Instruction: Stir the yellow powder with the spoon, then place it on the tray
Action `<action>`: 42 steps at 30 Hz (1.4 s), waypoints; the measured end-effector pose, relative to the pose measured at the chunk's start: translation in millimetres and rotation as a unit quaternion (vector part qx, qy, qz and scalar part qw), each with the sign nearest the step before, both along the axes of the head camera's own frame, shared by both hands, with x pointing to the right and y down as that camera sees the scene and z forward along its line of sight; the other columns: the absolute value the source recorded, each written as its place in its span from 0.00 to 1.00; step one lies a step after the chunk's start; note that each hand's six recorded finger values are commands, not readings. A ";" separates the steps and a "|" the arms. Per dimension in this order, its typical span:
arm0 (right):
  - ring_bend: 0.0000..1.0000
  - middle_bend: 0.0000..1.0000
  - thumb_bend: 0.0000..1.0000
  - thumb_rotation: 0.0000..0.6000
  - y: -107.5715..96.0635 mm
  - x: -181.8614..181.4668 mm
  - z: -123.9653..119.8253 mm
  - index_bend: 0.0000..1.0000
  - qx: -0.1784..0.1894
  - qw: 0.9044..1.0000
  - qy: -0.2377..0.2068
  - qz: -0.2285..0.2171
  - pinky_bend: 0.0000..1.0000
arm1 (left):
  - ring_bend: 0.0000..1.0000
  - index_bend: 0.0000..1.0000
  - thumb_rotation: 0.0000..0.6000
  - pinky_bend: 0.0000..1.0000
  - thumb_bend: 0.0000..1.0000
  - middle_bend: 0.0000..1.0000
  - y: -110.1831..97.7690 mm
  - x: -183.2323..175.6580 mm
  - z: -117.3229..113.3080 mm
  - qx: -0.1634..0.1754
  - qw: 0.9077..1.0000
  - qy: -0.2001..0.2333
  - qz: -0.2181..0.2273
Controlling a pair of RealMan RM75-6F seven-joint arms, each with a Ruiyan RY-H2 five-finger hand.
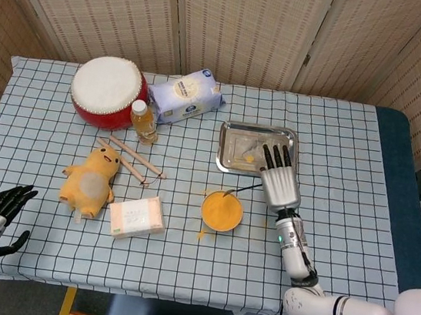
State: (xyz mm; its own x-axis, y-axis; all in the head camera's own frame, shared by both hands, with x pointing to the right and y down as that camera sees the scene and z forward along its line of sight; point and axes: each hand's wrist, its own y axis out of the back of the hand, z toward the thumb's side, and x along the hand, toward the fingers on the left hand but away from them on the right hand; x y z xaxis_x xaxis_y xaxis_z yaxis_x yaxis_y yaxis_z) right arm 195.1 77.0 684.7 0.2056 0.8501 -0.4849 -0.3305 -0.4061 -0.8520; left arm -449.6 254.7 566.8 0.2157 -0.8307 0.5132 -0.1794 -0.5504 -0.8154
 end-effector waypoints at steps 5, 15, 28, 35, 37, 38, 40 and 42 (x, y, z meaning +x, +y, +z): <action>0.00 0.06 0.61 1.00 -24.2 8.7 28.3 0.86 0.004 0.999 0.013 0.046 0.00 | 0.00 0.00 1.00 0.10 0.45 0.00 -0.8 0.2 4.2 -0.007 1.000 -0.003 0.001; 0.00 0.06 0.61 1.00 -64.2 8.8 80.0 0.61 -0.005 0.993 0.040 0.110 0.00 | 0.00 0.00 1.00 0.10 0.45 0.00 -2.2 0.2 10.0 -0.015 1.000 -0.008 0.001; 0.00 0.00 0.27 1.00 -72.9 -4.6 91.2 0.00 -0.060 0.988 -0.013 0.144 0.00 | 0.00 0.00 1.00 0.10 0.45 0.00 -3.0 -1.4 10.5 -0.015 1.000 -0.009 -0.001; 0.00 0.00 0.28 1.00 -44.8 -3.2 40.0 0.00 -0.053 0.989 -0.088 0.110 0.00 | 0.00 0.00 1.00 0.11 0.45 0.00 -5.3 -5.0 5.0 0.002 1.000 -0.017 -0.015; 0.00 0.00 0.28 1.00 -27.1 5.5 20.0 0.00 -0.049 0.988 -0.104 0.099 0.00 | 0.00 0.00 1.00 0.11 0.45 0.00 -6.3 -6.5 3.3 0.008 1.000 -0.021 -0.020; 0.00 0.00 0.28 1.00 -12.7 15.8 5.5 0.00 -0.046 0.988 -0.110 0.094 0.00 | 0.00 0.00 1.00 0.12 0.45 0.00 -7.0 -7.1 2.3 0.013 0.999 -0.023 -0.023; 0.00 0.00 0.28 1.00 13.7 40.1 -17.0 0.00 -0.038 0.989 -0.111 0.092 0.00 | 0.00 0.00 1.00 0.12 0.45 0.00 -7.1 -6.8 1.5 0.018 0.999 -0.025 -0.024; 0.00 0.00 0.28 1.00 51.1 75.0 -41.4 0.00 -0.030 0.989 -0.101 0.102 0.00 | 0.00 0.00 1.00 0.12 0.45 0.00 -6.5 -6.7 1.3 0.022 0.999 -0.031 -0.025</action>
State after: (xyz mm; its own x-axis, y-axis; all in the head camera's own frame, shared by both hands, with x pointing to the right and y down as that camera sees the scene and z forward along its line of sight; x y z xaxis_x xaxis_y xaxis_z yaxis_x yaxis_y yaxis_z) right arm 270.1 128.1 643.3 0.1304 0.8552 -0.5016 -0.0615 -0.4979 -0.8650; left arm -456.3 248.2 568.1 0.1430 -0.8614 0.4874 -0.1540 -0.5058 -0.8488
